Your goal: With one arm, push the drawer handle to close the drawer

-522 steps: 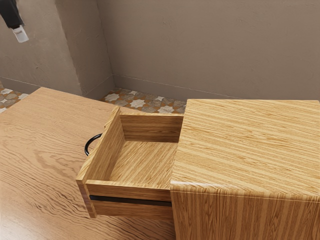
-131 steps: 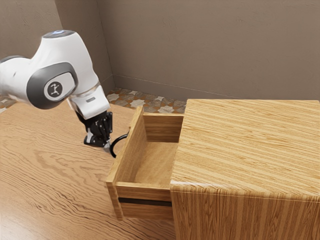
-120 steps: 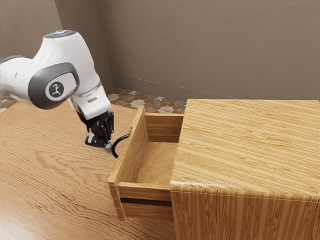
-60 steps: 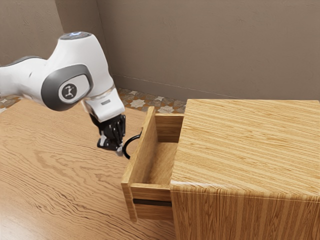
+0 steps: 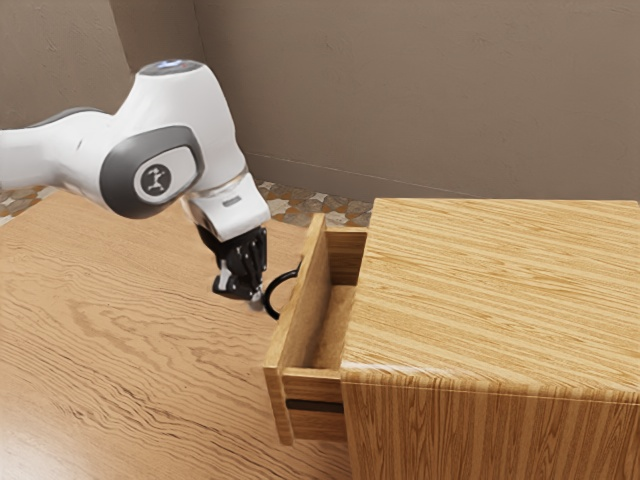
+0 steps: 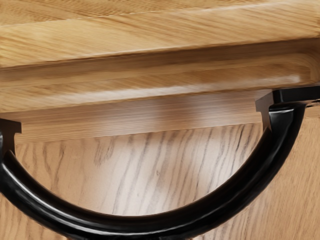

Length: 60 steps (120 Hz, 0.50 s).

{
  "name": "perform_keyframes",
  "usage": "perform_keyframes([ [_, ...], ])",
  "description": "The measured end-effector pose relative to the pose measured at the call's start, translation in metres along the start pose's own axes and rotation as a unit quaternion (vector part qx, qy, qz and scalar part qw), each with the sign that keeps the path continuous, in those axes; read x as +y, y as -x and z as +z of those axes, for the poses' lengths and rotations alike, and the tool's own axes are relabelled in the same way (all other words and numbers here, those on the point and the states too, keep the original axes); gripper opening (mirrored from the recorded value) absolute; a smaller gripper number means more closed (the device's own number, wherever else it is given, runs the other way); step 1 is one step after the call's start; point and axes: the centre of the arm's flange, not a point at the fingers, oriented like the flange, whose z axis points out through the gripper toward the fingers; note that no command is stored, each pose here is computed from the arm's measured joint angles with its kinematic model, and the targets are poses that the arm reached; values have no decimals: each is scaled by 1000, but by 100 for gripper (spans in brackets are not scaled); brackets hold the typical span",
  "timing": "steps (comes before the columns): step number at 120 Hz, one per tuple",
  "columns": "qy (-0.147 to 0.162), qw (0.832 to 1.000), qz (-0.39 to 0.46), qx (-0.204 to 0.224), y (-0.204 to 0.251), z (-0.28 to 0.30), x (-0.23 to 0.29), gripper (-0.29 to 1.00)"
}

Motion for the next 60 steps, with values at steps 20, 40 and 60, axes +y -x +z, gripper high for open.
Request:
perform_keyframes([
  [20,1,1000,-1,0,-9,1,0,-8],
  [40,3,1000,-2,1,-16,3,-2,-8],
  [60,4,1000,-3,4,-24,2,-5,-8],
])
